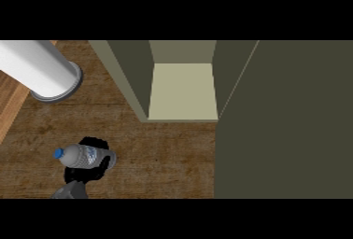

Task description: Pick up the bottled water, place it into the cabinet and close the cabinet

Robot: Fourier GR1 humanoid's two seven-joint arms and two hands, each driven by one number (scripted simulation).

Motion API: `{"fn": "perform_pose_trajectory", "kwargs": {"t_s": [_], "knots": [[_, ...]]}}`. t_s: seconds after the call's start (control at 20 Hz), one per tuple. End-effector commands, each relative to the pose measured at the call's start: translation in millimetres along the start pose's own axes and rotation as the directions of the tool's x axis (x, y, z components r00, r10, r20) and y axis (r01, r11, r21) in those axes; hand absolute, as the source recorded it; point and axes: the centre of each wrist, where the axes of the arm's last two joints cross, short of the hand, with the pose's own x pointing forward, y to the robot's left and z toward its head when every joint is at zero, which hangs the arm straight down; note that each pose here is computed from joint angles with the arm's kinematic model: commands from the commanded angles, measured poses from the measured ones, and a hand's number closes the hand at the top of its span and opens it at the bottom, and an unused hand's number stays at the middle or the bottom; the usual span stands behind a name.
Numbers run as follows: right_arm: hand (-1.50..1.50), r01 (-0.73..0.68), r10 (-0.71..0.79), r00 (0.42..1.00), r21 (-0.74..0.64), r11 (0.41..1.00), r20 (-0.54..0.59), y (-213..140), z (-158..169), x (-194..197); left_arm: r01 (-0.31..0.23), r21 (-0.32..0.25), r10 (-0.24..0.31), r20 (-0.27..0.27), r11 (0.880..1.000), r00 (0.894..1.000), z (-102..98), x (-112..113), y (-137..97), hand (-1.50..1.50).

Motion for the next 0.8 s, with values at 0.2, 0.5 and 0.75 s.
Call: {"fn": "perform_pose_trajectory", "kwargs": {"t_s": [0.2, 0.5, 0.75], "knots": [[-1.5, 0.025, -0.026, 1.0, -0.011, 1.0, -0.014, -7, -7, -10, -0.082, -0.108, 0.086, 0.032, 0.991, 0.996, 10, 9, -16, 1.5], [-1.5, 0.009, -0.009, 1.0, 0.018, 1.0, -0.002, 21, -11, -14, -0.036, -0.125, 0.036, -0.002, 0.991, 0.999, 18, 28, -53, 1.5], [-1.5, 0.028, -0.028, 1.0, 0.028, 0.999, -0.007, 16, -3, 5, -0.007, -0.159, 0.008, 0.007, 0.987, 1.0, -8, 60, -92, 1.5]]}}
